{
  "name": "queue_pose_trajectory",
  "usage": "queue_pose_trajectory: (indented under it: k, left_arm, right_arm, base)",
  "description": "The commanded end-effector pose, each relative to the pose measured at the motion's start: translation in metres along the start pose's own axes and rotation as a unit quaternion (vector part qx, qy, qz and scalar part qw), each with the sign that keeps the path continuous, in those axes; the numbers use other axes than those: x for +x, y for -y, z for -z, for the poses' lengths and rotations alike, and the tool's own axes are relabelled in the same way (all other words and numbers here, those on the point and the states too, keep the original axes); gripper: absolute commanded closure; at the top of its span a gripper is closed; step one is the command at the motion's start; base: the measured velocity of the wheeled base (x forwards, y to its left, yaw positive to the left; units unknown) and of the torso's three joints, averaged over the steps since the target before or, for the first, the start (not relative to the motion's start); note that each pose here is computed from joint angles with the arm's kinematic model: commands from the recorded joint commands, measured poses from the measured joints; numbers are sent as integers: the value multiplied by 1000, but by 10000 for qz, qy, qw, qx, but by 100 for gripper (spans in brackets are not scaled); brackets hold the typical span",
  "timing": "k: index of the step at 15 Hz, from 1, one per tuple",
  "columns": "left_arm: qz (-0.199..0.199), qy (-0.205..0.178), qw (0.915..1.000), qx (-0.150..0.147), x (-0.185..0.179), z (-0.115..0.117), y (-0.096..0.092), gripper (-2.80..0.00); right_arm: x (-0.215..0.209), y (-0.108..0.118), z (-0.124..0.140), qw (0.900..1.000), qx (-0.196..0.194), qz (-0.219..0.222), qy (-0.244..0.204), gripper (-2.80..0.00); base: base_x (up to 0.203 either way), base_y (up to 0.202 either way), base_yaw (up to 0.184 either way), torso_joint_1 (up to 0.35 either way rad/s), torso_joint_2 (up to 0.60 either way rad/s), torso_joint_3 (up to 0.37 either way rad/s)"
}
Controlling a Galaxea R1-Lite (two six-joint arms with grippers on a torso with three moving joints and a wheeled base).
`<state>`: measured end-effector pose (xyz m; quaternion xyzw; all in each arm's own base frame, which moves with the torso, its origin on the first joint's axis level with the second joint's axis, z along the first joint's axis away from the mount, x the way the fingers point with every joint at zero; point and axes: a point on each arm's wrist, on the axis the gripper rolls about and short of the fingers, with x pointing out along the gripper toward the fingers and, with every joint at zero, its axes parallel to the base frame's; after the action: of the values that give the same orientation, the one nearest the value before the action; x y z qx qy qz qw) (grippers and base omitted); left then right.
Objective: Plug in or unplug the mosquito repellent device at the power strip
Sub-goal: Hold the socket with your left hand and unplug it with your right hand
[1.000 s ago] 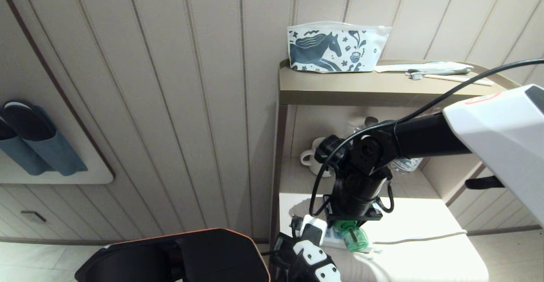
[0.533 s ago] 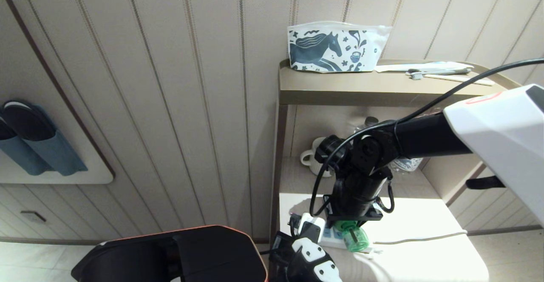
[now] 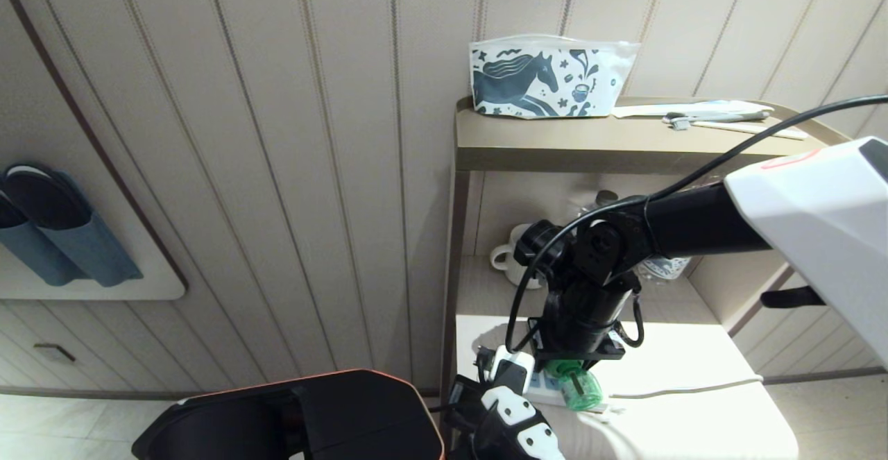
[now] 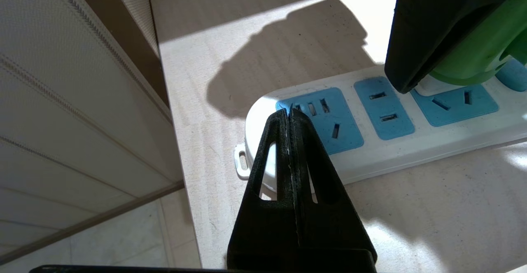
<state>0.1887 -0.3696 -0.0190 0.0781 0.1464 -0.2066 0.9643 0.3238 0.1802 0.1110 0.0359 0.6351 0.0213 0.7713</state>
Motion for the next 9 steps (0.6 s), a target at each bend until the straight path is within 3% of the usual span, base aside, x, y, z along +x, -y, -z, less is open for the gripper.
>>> queue_pose_trajectory:
  k: [1,9]
  left_arm:
    - [-18,-11,10000,3,0,2,0,0]
    - [-14,-29,10000,21,-2,4,-1,0]
  right_arm:
    - [-9,1,1,10000,12,-47,86,0]
    - [-50,-4,13,9981,-137,-301,517,0]
  base:
    - [0,0,0,0,0,0]
    - [0,0,0,0,0,0]
